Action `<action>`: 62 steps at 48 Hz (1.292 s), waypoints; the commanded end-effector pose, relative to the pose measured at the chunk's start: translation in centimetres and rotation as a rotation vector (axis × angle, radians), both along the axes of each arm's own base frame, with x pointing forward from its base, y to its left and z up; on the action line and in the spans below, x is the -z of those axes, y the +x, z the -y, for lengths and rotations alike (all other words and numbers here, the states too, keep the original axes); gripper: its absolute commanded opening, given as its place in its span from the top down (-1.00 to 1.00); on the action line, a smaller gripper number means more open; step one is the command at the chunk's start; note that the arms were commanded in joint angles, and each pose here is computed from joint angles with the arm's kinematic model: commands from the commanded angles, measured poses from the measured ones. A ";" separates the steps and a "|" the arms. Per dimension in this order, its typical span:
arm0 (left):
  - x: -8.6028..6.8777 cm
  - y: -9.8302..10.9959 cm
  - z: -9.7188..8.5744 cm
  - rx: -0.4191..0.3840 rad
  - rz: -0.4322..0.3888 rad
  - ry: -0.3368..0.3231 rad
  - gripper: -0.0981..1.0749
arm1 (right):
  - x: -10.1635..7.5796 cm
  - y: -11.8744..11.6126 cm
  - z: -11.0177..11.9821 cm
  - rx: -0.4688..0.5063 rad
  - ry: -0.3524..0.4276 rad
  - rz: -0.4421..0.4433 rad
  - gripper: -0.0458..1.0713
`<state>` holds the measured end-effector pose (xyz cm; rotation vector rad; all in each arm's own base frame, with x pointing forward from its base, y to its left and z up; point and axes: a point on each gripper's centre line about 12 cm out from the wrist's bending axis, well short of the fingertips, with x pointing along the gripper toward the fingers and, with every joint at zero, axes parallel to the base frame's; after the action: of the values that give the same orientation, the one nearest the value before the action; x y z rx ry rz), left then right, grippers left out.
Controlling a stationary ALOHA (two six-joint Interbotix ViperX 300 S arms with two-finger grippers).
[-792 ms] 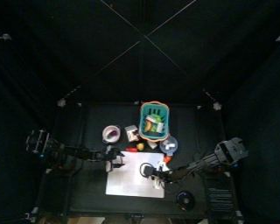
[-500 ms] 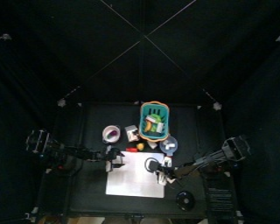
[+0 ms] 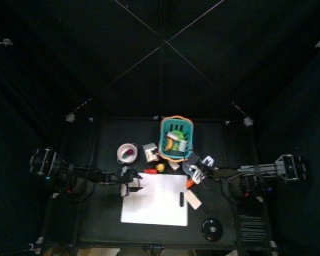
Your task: Place piece of sushi in bowl
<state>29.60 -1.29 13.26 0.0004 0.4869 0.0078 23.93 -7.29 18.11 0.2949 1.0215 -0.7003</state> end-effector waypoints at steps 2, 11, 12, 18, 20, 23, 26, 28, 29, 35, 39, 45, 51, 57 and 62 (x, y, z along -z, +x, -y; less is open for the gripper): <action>-0.4 0.3 0.0 0.000 0.017 0.001 -0.70 | 0.2 0.0 1.3 0.031 -0.006 0.015 -0.14; -0.4 0.3 0.0 0.000 0.017 0.001 -0.70 | 1.0 -0.3 2.7 0.073 -0.009 -0.007 -0.15; -0.4 0.3 0.0 0.000 0.015 0.001 -0.70 | 1.1 -0.4 2.8 0.075 -0.010 -0.008 -0.16; -0.4 0.3 0.0 0.000 0.015 0.001 -0.70 | 1.3 -0.3 2.9 0.066 -0.011 0.002 -0.23; -0.4 0.3 0.0 0.000 0.015 0.001 -0.70 | 1.4 -0.2 2.9 0.063 -0.009 0.010 -0.27; -0.4 0.3 0.0 0.000 0.015 0.001 -0.70 | 1.4 -0.3 3.0 0.068 -0.007 0.015 -0.35; -0.4 0.3 0.0 0.000 0.015 0.001 -0.70 | 1.6 -0.5 3.4 0.086 -0.002 0.011 -0.47; -0.4 0.3 0.0 0.000 0.015 0.001 -0.70 | 1.7 -0.6 3.4 0.087 0.000 0.009 -0.53; -0.4 0.3 0.0 0.000 0.015 0.001 -0.70 | 1.7 -0.7 3.4 0.086 -0.001 0.010 -0.57; -0.3 0.2 0.0 0.000 0.014 0.001 -0.70 | 2.1 -0.9 3.3 0.087 0.007 0.003 -0.72; -0.3 0.2 0.0 0.000 0.014 0.001 -0.70 | 2.3 -1.1 3.2 0.089 0.013 0.001 -0.75; -0.3 0.2 0.0 0.000 0.014 0.001 -0.70 | 2.5 -1.2 3.1 0.095 0.022 -0.003 -0.75; -0.3 0.2 0.0 0.000 0.014 0.001 -0.70 | 2.4 -1.2 3.0 0.097 0.029 0.003 -0.75; -0.3 0.2 0.0 0.000 0.012 0.000 -0.70 | 2.4 -1.1 3.0 0.102 0.035 0.006 -0.75; -0.3 0.2 0.0 0.000 0.014 0.000 -0.70 | 2.3 -0.9 2.8 0.097 0.038 0.010 -0.76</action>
<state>29.55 -1.29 13.20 0.0004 0.4900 0.0076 22.49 -10.09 15.05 0.3796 1.0467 -0.7767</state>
